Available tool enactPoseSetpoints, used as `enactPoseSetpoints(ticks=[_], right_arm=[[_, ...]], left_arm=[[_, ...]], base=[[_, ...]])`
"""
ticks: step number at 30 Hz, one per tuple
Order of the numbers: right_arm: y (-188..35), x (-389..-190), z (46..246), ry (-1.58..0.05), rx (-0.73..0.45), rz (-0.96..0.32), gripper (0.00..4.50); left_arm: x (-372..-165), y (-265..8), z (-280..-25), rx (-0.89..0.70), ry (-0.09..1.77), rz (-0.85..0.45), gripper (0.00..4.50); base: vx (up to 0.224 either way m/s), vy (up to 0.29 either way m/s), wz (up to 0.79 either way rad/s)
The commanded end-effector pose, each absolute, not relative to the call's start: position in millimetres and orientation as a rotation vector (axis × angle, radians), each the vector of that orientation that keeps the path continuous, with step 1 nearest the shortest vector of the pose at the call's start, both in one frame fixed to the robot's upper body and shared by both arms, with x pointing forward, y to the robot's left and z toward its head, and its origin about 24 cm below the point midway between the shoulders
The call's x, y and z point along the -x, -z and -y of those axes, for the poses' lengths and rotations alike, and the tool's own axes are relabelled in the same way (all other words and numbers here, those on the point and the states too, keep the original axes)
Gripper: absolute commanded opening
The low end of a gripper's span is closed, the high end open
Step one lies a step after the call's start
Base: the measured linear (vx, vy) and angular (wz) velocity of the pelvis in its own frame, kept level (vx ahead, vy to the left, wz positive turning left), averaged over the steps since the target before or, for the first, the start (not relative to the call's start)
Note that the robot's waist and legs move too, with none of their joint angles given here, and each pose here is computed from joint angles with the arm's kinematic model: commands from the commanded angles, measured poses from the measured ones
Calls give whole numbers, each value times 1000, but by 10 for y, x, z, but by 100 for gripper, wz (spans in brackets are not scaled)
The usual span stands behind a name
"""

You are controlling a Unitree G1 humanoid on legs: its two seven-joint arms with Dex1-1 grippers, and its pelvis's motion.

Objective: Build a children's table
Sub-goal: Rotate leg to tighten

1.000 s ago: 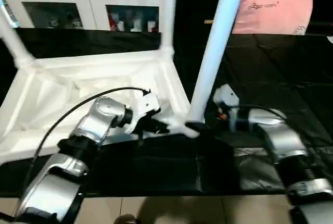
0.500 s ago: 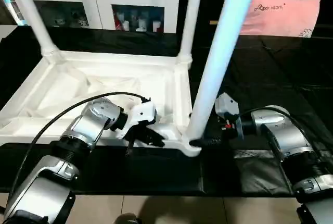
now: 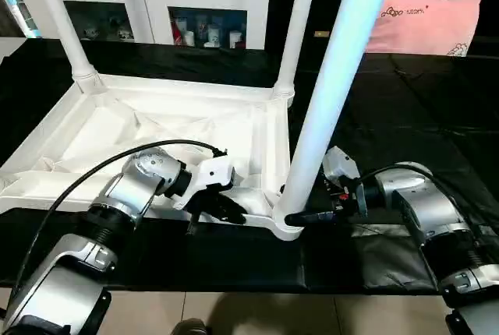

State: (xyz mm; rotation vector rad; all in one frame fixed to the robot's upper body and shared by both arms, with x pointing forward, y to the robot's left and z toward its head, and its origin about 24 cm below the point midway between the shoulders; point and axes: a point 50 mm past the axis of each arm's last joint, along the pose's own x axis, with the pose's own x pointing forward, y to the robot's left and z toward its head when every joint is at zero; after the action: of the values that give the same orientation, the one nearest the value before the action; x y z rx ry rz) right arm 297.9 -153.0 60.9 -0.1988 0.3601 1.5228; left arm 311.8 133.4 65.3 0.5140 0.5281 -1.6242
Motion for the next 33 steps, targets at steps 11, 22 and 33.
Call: enactPoseSetpoints(ticks=[11,22,33], right_arm=[[-559,-2901,1462,-1556,148,-363,213],[-353,-3084,1191,-1124,44,-328,209],[-290,-3376,542,-669,-82,-391,206]], left_arm=[[-3086,-654,-1260,-526,1677,-522,0],[-3311,-676,-1048,-340,1357,-470,0],[-3550,-775,-598,-176,983,-423,0]], base=[[0,0,0],[0,0,0],[0,0,0]])
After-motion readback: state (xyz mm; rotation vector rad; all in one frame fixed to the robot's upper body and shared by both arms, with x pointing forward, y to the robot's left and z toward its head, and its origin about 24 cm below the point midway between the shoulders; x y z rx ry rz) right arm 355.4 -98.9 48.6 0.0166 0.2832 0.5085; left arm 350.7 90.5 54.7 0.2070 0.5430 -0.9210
